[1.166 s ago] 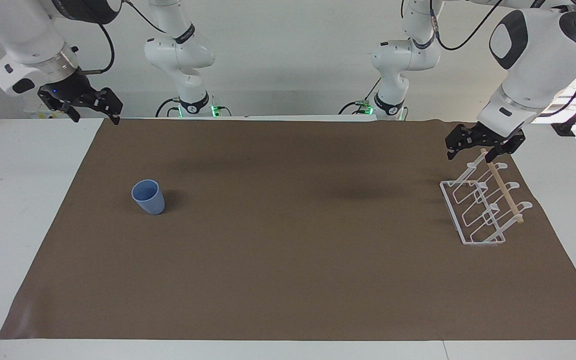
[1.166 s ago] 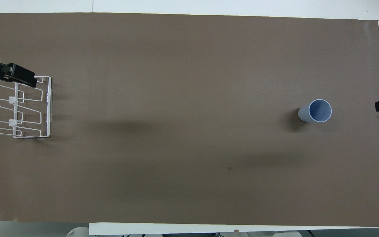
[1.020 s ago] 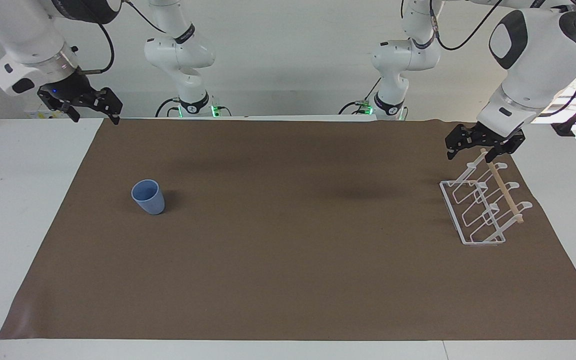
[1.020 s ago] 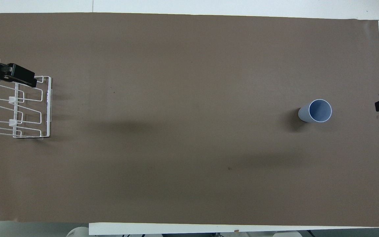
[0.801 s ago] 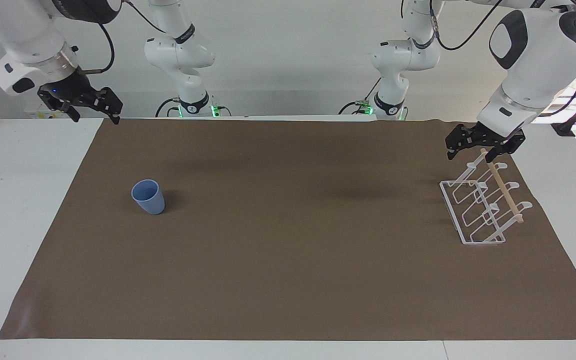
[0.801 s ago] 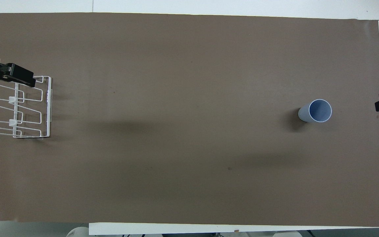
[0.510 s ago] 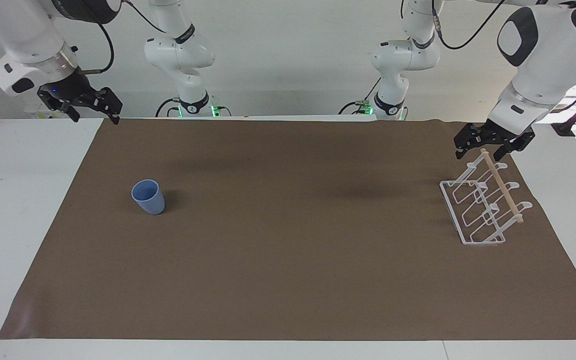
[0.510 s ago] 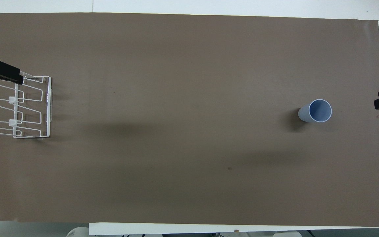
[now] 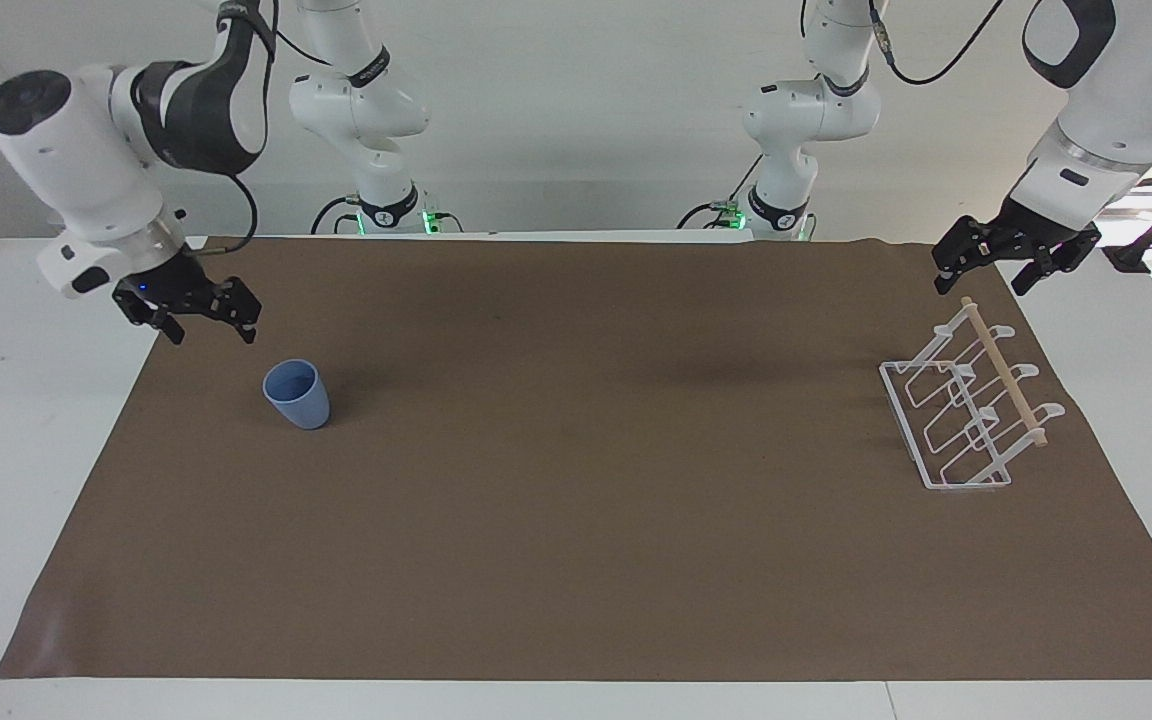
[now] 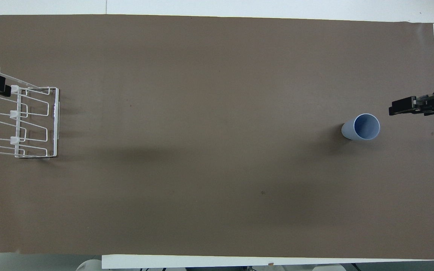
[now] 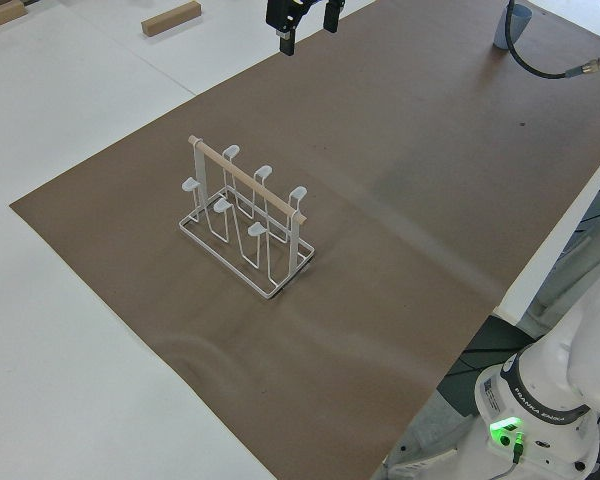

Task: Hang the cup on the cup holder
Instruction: 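Reach the right gripper down to the light blue cup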

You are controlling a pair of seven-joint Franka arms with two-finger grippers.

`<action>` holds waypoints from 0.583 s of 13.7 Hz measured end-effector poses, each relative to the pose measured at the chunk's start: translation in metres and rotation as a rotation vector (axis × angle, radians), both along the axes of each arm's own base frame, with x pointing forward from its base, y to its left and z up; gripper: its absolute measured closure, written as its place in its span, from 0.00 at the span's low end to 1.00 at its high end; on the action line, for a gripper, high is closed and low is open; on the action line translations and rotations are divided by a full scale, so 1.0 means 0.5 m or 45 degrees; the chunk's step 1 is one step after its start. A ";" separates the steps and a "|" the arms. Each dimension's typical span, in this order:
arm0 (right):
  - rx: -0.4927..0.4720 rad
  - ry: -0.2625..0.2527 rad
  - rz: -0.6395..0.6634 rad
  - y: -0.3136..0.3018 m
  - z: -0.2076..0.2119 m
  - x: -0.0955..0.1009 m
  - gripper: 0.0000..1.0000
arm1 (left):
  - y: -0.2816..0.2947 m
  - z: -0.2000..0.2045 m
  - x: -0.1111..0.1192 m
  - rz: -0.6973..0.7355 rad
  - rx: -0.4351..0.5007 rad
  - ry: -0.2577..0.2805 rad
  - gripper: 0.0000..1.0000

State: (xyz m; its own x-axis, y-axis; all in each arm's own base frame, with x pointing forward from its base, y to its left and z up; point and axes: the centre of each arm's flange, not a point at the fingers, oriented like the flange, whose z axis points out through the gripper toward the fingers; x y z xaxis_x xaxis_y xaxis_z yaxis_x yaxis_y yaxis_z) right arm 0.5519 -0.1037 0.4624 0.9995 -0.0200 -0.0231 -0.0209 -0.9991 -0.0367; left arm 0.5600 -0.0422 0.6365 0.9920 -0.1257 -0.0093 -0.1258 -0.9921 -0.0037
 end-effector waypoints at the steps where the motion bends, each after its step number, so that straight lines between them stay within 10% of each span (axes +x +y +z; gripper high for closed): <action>1: 0.007 0.023 0.014 -0.004 -0.051 -0.002 0.00 | 0.010 0.002 -0.001 0.012 0.000 0.001 0.00; 8: 0.021 0.073 0.126 0.003 -0.193 -0.021 0.14 | 0.026 -0.002 -0.004 0.030 0.001 0.014 0.00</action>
State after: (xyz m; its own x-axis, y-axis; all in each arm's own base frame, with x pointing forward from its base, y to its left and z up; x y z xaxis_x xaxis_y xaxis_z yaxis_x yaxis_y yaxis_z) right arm 0.5413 -0.1021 0.3660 0.9937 0.0794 -0.0797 0.0752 -0.9957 -0.0548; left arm 0.5581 -0.0290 0.6356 0.9946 -0.1022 -0.0202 -0.1023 -0.9948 -0.0035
